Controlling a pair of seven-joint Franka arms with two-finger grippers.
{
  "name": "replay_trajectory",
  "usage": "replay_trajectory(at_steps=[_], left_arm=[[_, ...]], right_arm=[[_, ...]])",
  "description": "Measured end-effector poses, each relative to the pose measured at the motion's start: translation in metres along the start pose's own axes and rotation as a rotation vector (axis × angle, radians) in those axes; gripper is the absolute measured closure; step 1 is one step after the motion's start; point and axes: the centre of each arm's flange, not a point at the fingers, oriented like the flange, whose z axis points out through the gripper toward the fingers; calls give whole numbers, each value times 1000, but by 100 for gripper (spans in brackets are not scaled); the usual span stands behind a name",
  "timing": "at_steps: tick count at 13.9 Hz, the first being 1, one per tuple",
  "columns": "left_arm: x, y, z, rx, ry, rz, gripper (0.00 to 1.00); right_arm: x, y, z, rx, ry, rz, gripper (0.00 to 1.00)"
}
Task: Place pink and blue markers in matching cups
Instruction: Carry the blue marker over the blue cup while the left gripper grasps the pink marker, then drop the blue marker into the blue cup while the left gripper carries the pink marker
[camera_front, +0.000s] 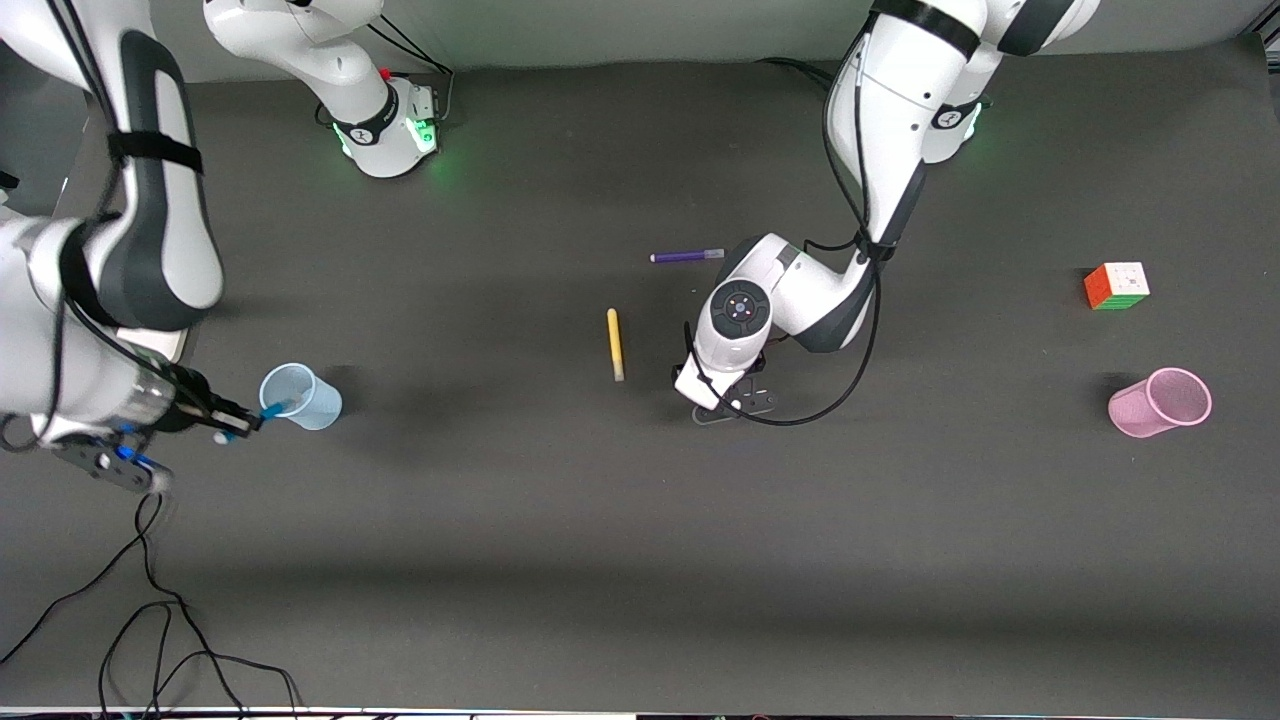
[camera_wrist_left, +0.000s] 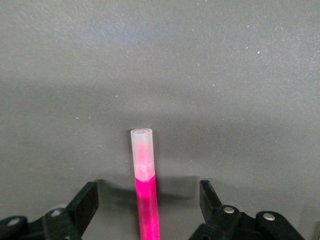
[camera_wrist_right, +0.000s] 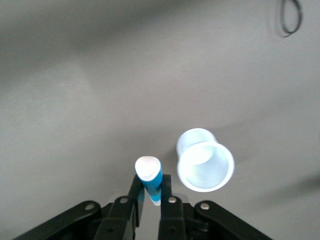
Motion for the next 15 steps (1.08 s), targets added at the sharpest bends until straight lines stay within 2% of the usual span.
replay_trajectory(at_steps=[1, 2, 4, 7, 11, 13, 15], left_arm=[[0, 0, 2, 1, 0, -1, 13], [1, 0, 1, 0, 1, -1, 22], [2, 2, -4, -7, 8, 0, 49], [5, 0, -7, -4, 10, -3, 81], [15, -6, -26, 13, 10, 1, 83], [29, -21, -65, 45, -12, 40, 83], [46, -50, -117, 87, -63, 70, 83]], right_arm=[[-8, 14, 4, -2, 24, -6, 83], [-16, 23, 11, 0, 47, -13, 83], [-28, 44, 33, 12, 78, -43, 83], [-38, 78, 66, 26, 131, -65, 83], [-45, 80, 85, 33, 173, -71, 83], [-47, 78, 88, 33, 174, -76, 83], [-48, 76, 90, 31, 170, -79, 83]])
